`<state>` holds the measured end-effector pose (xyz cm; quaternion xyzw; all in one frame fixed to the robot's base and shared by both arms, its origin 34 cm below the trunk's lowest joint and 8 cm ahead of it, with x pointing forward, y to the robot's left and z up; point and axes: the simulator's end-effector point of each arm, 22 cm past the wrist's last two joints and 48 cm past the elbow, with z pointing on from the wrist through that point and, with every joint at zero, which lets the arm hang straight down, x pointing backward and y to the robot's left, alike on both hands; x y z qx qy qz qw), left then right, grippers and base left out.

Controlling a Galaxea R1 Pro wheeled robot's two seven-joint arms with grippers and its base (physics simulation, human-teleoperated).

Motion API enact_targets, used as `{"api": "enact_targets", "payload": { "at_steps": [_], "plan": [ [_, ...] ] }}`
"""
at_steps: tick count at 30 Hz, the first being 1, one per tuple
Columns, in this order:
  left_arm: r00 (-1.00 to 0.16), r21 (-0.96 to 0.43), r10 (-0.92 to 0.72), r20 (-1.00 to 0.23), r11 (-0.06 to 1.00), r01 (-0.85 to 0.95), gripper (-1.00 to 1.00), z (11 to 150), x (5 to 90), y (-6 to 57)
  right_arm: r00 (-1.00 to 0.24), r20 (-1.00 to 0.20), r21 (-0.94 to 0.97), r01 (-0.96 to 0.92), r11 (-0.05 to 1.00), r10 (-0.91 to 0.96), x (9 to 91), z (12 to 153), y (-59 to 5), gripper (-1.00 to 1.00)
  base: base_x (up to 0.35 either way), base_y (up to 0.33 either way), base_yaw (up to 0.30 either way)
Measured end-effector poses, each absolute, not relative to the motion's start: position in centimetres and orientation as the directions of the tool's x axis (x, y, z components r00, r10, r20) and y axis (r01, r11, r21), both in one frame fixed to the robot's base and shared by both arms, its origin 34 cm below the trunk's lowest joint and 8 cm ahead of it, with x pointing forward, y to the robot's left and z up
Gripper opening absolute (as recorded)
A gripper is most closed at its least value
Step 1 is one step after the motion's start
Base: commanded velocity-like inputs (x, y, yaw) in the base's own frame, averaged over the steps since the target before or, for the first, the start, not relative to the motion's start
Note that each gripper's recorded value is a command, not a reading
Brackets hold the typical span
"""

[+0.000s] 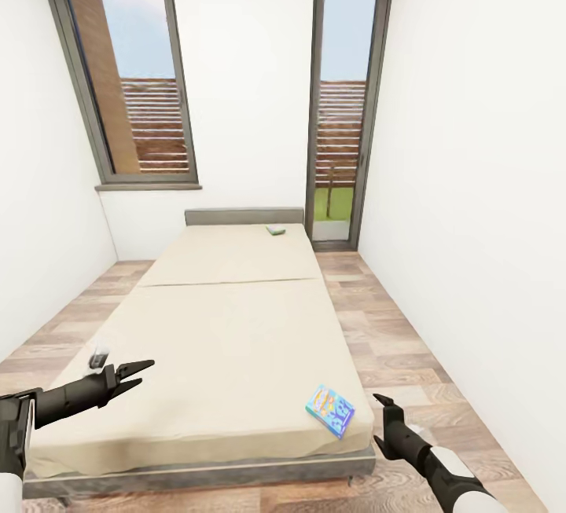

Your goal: Put all the toys in the child's room - the three board games (two on the bed and one on the table), the two jigsaw puzzles on the table, and the tennis ball on the table - inside the toy box on the table in the child's room.

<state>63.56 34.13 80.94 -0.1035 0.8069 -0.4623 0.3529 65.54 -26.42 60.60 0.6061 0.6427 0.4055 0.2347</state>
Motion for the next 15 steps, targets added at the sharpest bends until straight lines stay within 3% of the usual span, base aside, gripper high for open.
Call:
{"api": "enact_targets", "payload": {
  "at_steps": [15],
  "plan": [
    [-0.729,-0.819,-0.494,-0.473,0.551,0.157,1.0,78.2,63.3,34.2,-0.165,0.209,0.808,0.585,-0.075,0.964,65.3,57.9,-24.8,1.0,0.0,0.0,0.0]
  ]
}}
